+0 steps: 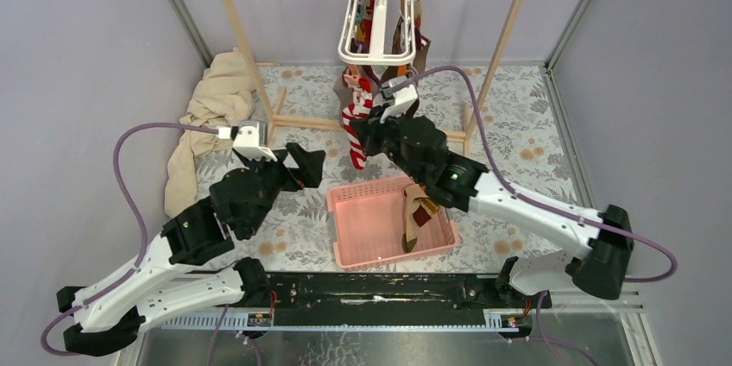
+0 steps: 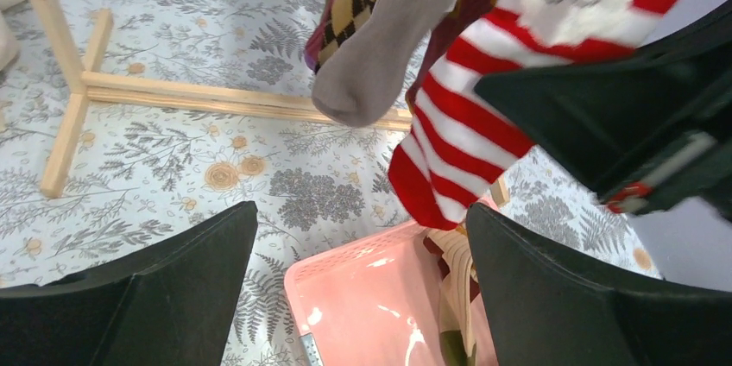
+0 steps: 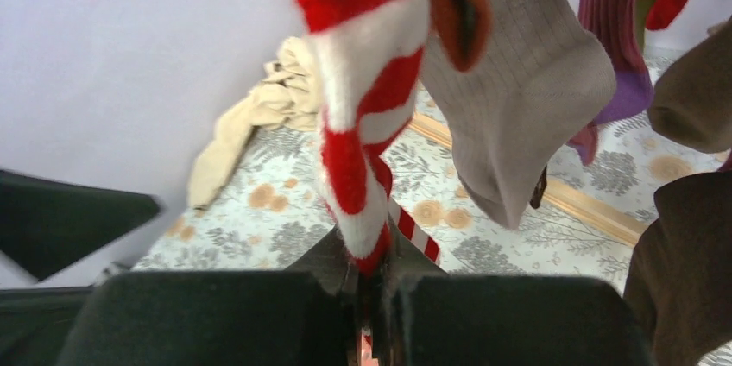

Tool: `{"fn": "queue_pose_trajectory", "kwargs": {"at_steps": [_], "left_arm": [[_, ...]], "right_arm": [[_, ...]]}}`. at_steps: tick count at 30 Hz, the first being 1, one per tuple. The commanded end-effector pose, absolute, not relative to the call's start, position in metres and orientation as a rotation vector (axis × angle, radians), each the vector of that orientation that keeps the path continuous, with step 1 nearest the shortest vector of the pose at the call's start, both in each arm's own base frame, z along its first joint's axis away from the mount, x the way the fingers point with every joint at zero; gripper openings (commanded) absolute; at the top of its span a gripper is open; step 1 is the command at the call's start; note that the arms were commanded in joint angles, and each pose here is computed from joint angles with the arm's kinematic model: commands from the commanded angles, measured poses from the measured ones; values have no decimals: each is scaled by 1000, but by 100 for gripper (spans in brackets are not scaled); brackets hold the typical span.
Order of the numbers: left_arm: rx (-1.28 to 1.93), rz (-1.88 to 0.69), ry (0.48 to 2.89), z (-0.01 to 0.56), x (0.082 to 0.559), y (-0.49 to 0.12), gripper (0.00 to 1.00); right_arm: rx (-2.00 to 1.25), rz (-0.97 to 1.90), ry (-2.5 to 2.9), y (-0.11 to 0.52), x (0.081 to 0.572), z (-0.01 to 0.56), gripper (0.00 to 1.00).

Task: Remove the socks clipped to the hanger
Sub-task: Remove the sock from the hanger.

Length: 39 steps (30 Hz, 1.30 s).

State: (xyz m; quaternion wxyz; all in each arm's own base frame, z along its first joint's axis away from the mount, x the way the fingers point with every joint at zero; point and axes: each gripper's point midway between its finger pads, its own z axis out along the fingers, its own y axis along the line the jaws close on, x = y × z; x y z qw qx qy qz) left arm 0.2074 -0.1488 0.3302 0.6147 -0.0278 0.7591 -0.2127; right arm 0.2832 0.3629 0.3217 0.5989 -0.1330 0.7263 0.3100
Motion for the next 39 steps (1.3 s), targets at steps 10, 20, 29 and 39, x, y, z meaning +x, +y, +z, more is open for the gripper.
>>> {"fn": "queue_pose_trajectory", "kwargs": {"at_steps": [10,20,29,39], "left_arm": [[151,-735,1554,368,211,-219,98],[213,-882,1471,370,207,-247,98],[213,-907,1424,364,216,-251,98],[238,-928,1417,361,222,-257,98]], "right_arm": [[-157,1209,1634,305,264,369,0],[-149,1562,1624,305,247,381,0],[-172,1754,1615,309,224,386,0],[-169,1885,1581,309,211,394,0]]}}
